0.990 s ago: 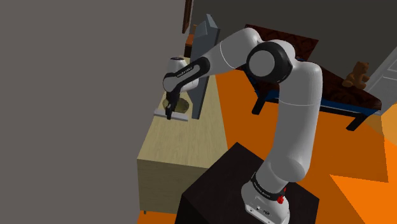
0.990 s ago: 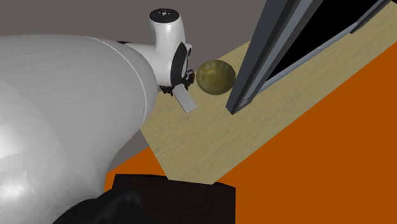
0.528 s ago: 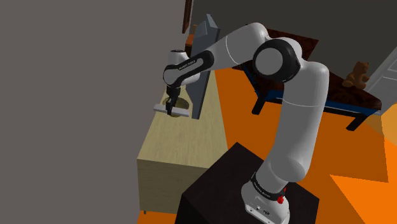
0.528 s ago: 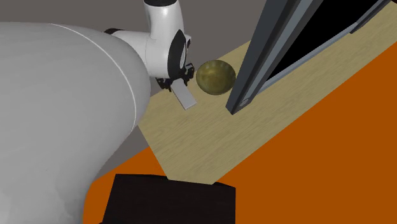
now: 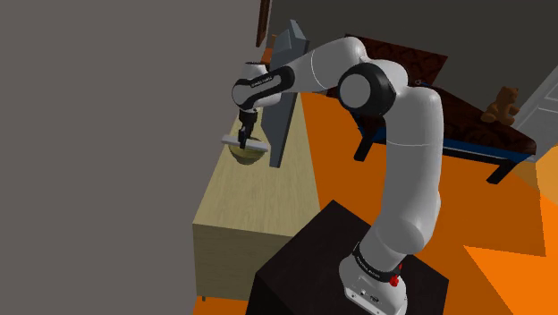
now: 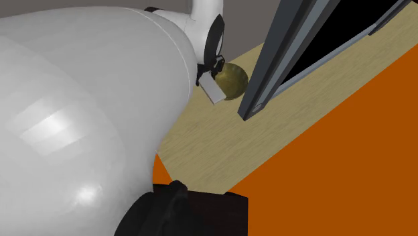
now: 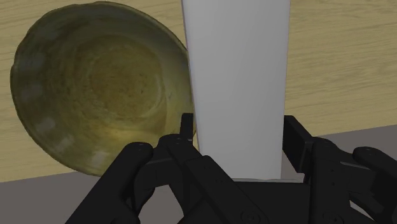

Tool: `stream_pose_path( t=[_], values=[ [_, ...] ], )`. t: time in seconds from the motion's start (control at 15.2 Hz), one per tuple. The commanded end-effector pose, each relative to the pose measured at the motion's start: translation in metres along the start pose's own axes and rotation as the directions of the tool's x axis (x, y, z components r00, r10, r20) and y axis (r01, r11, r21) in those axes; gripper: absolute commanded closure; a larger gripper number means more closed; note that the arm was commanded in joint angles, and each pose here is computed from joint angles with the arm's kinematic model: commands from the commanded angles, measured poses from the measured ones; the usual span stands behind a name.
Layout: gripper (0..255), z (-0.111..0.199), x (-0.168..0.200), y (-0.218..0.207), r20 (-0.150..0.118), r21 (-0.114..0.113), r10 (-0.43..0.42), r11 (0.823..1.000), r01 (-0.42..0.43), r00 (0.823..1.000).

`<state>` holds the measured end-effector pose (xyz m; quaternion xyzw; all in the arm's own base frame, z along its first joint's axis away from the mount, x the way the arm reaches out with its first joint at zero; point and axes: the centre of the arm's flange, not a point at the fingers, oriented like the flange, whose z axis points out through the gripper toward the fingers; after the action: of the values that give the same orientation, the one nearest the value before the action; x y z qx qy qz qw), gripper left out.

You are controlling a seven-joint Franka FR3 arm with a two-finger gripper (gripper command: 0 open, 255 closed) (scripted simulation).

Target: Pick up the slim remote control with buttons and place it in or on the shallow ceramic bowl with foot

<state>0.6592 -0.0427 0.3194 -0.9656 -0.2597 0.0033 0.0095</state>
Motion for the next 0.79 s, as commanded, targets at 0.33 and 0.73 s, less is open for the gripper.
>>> stream_pose_path(
  t=[0.33, 0.73],
  values=[
    [255, -0.002, 0.013, 0.089, 0.0, 0.0, -0.001, 1.0, 0.001, 1.0],
    [255, 0.019, 0.016, 0.111, 0.0, 0.0, -0.001, 1.0, 0.001, 1.0]
  ],
)
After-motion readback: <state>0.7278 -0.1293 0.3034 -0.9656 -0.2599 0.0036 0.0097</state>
